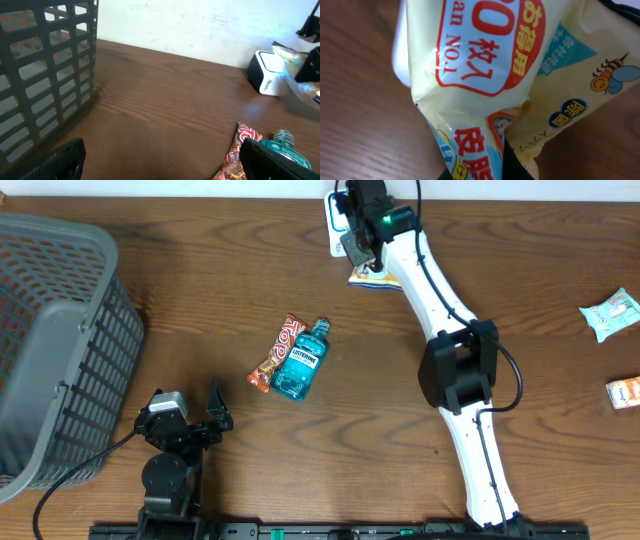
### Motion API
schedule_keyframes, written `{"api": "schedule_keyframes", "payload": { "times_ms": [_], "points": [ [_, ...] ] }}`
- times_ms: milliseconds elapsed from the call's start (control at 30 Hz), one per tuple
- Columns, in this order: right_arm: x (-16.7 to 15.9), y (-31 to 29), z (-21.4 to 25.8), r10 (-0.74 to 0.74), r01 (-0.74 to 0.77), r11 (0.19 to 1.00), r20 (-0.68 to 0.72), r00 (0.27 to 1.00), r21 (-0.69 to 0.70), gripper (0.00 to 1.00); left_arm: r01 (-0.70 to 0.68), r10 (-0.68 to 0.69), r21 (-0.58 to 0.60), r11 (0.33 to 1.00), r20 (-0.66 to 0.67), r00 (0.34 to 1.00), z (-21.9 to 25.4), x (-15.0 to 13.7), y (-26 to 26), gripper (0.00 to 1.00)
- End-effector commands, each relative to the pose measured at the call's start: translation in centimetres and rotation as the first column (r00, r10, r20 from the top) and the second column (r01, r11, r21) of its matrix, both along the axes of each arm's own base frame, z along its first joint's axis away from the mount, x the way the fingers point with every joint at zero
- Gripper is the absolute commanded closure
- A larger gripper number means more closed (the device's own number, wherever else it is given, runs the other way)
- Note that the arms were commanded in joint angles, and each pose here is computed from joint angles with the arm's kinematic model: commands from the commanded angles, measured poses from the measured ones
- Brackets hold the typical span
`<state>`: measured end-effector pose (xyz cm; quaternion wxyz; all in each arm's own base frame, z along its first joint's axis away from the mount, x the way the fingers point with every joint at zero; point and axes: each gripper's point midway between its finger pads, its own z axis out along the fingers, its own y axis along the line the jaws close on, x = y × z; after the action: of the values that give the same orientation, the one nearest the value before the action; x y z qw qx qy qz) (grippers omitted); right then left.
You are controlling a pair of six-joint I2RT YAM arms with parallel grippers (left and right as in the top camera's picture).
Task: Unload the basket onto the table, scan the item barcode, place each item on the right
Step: 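Hold the yellow snack bag in front of the white scanner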
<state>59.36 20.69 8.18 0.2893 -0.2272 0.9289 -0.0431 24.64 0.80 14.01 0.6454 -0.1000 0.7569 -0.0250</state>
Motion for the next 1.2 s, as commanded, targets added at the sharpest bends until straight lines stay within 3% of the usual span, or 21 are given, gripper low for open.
{"api": "schedule_keyframes", "payload": {
  "times_ms": [0, 467, 667, 833, 1167],
  "points": [
    [1.1, 0.6, 1.6, 0.003, 0.0, 0.999, 0.079, 0.997, -0.035, 0.99, -0.022, 0.022, 0.001, 1.0, -0.054, 0.998, -1.8, -0.2, 0.4, 0.02],
    [-0.2, -0.2, 0.6, 0.005, -0.004, 0.997, 0.017, 1.0, -0.074, 0.99, -0.022, 0.022, 0.001, 1.0, -0.054, 0.998, -1.8, -0.2, 0.4, 0.02],
    [-2.7, -1.3, -0.8, 0.036, -0.051, 0.987, -0.1, 0.994, -0.154, 0.99, -0.022, 0.022, 0.0, 1.0, -0.054, 0.998, -1.8, -0.2, 0.4, 0.02],
    [-4.7, -3.8, 0.3, -0.07, 0.037, 0.979, -0.158, 0.985, -0.199, 0.99, -0.022, 0.022, 0.001, 1.0, -0.054, 0.998, -1.8, -0.2, 0.4, 0.02],
    [-8.5, -12.8, 8.7, -0.337, 0.3, 0.926, -0.151, 0.929, -0.228, 0.99, -0.022, 0.022, 0.001, 1.0, -0.054, 0.998, -1.8, -0.2, 0.4, 0.02]
  ]
}}
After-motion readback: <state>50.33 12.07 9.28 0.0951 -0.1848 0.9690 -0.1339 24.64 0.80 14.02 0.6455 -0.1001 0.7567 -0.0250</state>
